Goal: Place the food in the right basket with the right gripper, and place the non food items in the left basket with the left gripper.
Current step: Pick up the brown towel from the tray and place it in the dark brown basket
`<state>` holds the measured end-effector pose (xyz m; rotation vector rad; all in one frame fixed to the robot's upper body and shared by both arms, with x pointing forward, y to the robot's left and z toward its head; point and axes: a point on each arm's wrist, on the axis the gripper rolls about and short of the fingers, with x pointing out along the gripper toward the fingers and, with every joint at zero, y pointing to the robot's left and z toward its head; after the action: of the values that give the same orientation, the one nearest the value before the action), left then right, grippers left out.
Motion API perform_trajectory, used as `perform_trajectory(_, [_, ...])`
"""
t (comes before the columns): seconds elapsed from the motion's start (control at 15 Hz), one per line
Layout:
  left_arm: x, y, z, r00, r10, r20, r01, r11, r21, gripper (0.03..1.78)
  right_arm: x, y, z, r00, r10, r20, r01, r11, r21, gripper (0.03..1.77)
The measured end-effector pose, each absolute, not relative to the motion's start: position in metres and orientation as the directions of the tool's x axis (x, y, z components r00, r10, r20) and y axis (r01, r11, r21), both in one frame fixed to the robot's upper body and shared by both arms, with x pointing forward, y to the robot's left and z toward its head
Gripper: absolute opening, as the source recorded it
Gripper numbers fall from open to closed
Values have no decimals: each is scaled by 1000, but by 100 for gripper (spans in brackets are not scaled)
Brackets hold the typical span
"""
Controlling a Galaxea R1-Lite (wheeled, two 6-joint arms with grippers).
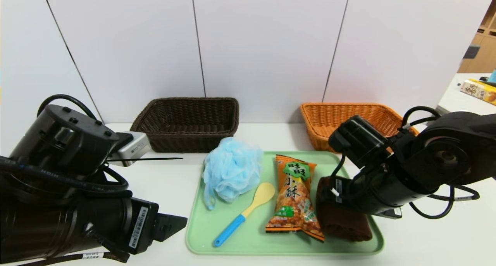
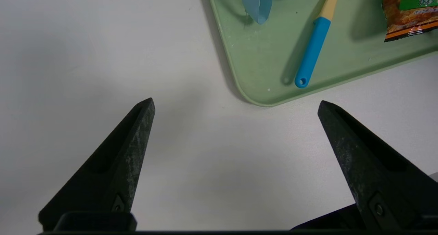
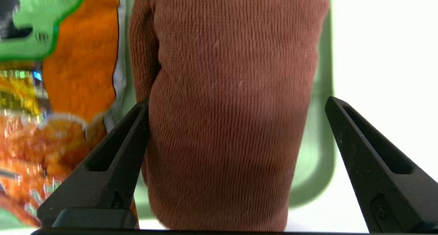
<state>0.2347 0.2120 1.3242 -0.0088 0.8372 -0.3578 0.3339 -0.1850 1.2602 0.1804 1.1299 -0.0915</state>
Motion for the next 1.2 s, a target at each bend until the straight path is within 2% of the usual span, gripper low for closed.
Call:
perform_trajectory(0.2, [234,213,1325,614,-316,-723,308,940,-149,169,337,-185,1257,421,9,-907,169,982,88,170])
perform_trajectory(0.47, [234,213,1325,615,-318,-721,309,939,-150,169,336,-186,1256,430,-17,-903,175,983,64,110])
perform_trajectory(0.67, [233,213,1325,616,-318,-720,309,939,-150,169,334,-186,1258,435,-19,-900,174,983,63,80])
perform_trajectory(0.8, [233,214,1325,616,-318,-721,310,939,-150,169,332,-186,1260,441,-14,-897,170,983,68,44])
perform_trajectory(1.2, [233,214,1325,617,-317,-720,309,939,-149,169,312,-189,1288,511,33,-859,121,987,110,44])
